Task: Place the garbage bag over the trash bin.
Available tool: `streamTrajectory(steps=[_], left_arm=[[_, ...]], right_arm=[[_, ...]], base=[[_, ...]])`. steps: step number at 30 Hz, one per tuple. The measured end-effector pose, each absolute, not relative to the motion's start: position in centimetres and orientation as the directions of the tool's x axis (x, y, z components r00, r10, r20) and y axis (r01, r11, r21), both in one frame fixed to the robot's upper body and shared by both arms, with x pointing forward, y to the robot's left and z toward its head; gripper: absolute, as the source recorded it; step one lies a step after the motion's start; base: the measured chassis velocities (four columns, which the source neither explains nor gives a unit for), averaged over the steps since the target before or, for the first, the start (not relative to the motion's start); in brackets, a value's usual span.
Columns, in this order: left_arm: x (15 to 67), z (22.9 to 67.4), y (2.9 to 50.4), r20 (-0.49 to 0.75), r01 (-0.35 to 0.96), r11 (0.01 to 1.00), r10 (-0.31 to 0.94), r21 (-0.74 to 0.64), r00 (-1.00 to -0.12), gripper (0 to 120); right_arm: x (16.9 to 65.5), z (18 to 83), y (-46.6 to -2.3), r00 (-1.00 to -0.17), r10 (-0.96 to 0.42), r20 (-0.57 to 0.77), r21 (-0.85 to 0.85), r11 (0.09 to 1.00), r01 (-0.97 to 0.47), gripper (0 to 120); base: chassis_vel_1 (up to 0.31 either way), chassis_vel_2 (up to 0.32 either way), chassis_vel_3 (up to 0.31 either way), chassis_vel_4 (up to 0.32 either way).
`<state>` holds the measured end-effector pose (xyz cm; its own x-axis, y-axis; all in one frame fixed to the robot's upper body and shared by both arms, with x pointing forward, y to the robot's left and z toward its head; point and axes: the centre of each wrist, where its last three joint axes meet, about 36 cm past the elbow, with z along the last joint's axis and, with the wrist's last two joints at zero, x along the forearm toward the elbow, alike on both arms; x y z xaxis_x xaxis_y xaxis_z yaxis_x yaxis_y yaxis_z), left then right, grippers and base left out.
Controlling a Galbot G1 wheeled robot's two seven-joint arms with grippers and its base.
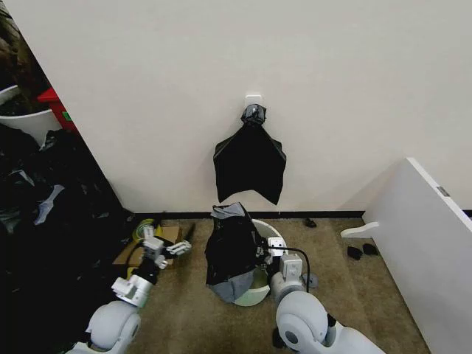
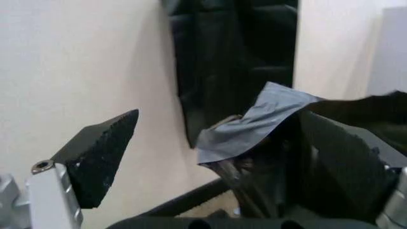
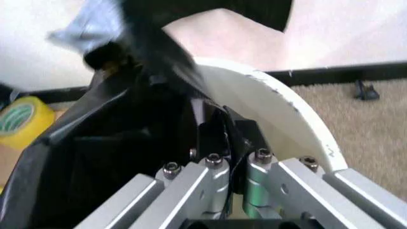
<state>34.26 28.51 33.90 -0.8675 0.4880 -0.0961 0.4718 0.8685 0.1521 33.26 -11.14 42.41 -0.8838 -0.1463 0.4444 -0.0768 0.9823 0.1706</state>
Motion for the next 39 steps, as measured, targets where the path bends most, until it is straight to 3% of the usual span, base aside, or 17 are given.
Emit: streamTrajectory(steps=[5,11,14,18,25,39], left_arm=[[34.0,33.0,28.0,-0.046,0.494,0.855,0.506,0.156,-0.861,100],[33.5,33.6,25.6,0.015,0.491,0.870,0.491,0.047,-0.871,100],[32.9,35.0,22.7,0.116,0.466,0.882,0.471,-0.066,-0.875,100],[32.7,36.2,19.9,0.254,0.400,0.909,0.417,-0.120,-0.872,100],[34.7,36.8,16.6,0.382,0.290,0.956,0.284,-0.042,-0.879,97],[39.0,38.0,14.8,0.406,0.265,0.964,0.241,0.003,-0.882,90]], right_arm=[[33.5,42.1,-11.9,-0.870,-0.127,0.477,0.208,0.978,-0.028,0],[33.3,41.5,-12.1,-0.872,-0.099,0.480,0.206,0.979,0.002,0],[33.3,41.2,-12.1,-0.878,-0.087,0.470,0.216,0.976,0.019,0],[33.1,41.0,-12.0,-0.883,-0.091,0.460,0.222,0.975,0.015,0],[32.7,41.1,-11.4,-0.893,-0.114,0.435,0.219,0.976,-0.018,0],[32.0,41.0,-10.8,-0.895,-0.125,0.428,0.206,0.978,-0.038,0]], base=[[0.000,0.000,0.000,0.000],[0.000,0.000,0.000,0.000],[0.000,0.000,0.000,0.000],[0.000,0.000,0.000,0.000],[0.000,0.000,0.000,0.000],[0.000,0.000,0.000,0.000]])
